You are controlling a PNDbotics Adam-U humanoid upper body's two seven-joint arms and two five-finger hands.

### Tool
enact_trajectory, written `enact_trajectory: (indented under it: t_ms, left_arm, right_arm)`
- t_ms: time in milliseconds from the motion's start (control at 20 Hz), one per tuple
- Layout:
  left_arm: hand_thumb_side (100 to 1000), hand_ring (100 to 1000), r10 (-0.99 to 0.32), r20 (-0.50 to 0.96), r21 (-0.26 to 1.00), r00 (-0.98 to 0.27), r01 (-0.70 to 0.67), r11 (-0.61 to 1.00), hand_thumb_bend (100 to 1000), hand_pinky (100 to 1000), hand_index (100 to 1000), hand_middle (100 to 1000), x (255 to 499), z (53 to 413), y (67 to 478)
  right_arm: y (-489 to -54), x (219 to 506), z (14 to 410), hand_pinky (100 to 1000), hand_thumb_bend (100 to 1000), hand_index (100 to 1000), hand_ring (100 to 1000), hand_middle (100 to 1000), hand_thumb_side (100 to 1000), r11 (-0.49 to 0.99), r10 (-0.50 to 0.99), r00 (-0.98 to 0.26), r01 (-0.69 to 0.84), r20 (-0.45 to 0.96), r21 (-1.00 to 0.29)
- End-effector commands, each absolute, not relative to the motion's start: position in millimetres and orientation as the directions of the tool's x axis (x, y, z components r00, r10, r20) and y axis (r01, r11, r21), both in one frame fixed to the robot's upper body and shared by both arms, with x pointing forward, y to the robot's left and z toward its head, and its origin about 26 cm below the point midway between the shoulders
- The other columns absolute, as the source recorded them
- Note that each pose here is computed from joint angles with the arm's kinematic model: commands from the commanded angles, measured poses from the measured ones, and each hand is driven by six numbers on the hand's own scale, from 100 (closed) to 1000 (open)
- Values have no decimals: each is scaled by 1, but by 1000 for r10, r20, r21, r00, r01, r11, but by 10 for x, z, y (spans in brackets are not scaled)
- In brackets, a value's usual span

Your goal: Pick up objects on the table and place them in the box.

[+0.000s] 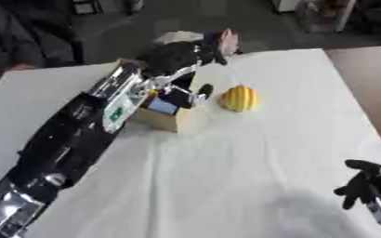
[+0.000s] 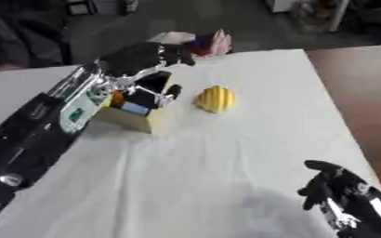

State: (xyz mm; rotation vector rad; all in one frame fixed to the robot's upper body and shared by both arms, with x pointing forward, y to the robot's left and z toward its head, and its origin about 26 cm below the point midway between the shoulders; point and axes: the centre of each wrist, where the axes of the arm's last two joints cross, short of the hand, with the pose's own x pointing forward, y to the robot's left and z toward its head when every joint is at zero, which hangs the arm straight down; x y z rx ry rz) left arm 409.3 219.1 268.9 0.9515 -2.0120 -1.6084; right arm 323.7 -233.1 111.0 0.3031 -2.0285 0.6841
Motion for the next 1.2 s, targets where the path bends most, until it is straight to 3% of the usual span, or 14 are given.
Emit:
enact_trajectory:
  t_ms: [50, 300, 450, 600, 800, 950, 1000, 1200]
  left_arm:
    - [260, 764, -662, -34, 919, -749, -283, 273, 100, 836, 878, 802, 3767, 3023, 2271]
    - [348, 730, -506, 211, 829, -837, -121, 546, 100, 815, 849, 765, 3202, 3038, 2363]
    - [385, 715, -400, 357, 753, -844, 6, 659, 100, 806, 842, 756, 3071, 2853, 2450]
    - [441, 707, -298, 457, 675, -838, 109, 729, 100, 798, 837, 748, 3051, 2585, 2517]
    - [488, 695, -214, 554, 587, -804, 196, 786, 100, 785, 832, 739, 3017, 2244, 2526]
    - [488, 695, -198, 587, 563, -785, 219, 797, 100, 785, 832, 739, 2998, 2128, 2517]
    - [533, 683, -197, 590, 560, -783, 220, 799, 100, 773, 827, 726, 2997, 2116, 2519]
    - [574, 672, -168, 693, 477, -701, 271, 836, 100, 765, 822, 716, 2936, 1839, 2461]
  right_arm:
    - [-2469, 3356, 1445, 696, 100, 837, 455, 503, 419, 798, 123, -633, -394, 764, -455]
    - [-2605, 3805, 2056, 717, 100, 863, 469, 528, 409, 702, 254, -773, -266, 581, -661]
    - [-2672, 4117, 2275, 728, 100, 893, 494, 565, 332, 606, 332, -792, -237, 512, -759]
    - [-2699, 4446, 2336, 757, 100, 948, 608, 699, 232, 484, 415, -772, -261, 481, -835]
    - [-2692, 4751, 2274, 812, 100, 990, 783, 827, 202, 336, 525, -736, -281, 426, -899]
    - [-2670, 4849, 2182, 812, 100, 990, 783, 827, 202, 283, 578, -723, -256, 377, -924]
    - [-2669, 4862, 2159, 891, 100, 1000, 891, 902, 306, 277, 585, -723, -249, 368, -928]
    - [-2812, 4924, 2035, 913, 100, 1000, 912, 911, 405, 324, 646, -637, -271, 421, -907]
